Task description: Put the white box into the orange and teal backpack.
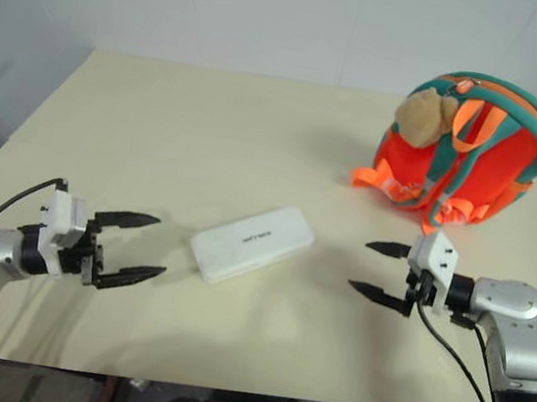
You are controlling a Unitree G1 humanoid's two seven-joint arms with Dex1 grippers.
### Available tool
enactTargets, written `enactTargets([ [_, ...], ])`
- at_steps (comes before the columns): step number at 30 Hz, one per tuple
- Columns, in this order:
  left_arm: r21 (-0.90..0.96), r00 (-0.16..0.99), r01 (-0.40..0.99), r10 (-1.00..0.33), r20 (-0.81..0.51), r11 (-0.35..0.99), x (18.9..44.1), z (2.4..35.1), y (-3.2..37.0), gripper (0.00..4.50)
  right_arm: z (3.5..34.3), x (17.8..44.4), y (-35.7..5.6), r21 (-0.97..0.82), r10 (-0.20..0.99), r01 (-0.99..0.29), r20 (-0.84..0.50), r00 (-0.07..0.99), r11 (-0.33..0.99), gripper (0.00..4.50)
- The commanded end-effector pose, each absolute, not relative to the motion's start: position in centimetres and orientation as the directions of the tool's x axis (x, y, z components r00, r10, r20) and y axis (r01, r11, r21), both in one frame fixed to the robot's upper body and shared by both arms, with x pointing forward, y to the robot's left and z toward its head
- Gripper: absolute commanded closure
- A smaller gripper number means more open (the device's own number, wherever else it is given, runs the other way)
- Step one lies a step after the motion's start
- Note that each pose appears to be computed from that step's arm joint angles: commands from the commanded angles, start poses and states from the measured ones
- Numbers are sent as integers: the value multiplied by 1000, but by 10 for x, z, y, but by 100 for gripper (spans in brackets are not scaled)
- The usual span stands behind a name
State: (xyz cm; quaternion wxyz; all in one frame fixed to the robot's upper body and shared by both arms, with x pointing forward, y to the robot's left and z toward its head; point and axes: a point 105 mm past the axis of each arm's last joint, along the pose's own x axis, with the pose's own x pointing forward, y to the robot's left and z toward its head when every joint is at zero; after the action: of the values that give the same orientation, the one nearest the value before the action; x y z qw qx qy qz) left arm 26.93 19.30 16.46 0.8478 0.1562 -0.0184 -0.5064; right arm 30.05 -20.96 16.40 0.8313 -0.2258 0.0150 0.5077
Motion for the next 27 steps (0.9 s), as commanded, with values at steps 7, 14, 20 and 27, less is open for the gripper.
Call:
enactTargets([
  [7,293,471,855,-877,-97,428,279,167,184,1,182,292,-218,-403,825,-816,-213,523,414,0],
  [14,271,466,865,-876,-125,422,280,162,179,41,180,296,-218,-399,830,-820,-208,517,411,40],
  [20,254,497,858,-846,-194,446,276,151,185,221,175,318,-213,-416,833,-819,-212,510,395,238],
  [27,222,539,841,-798,-270,493,272,143,193,450,168,358,-199,-441,826,-807,-218,521,392,438],
])
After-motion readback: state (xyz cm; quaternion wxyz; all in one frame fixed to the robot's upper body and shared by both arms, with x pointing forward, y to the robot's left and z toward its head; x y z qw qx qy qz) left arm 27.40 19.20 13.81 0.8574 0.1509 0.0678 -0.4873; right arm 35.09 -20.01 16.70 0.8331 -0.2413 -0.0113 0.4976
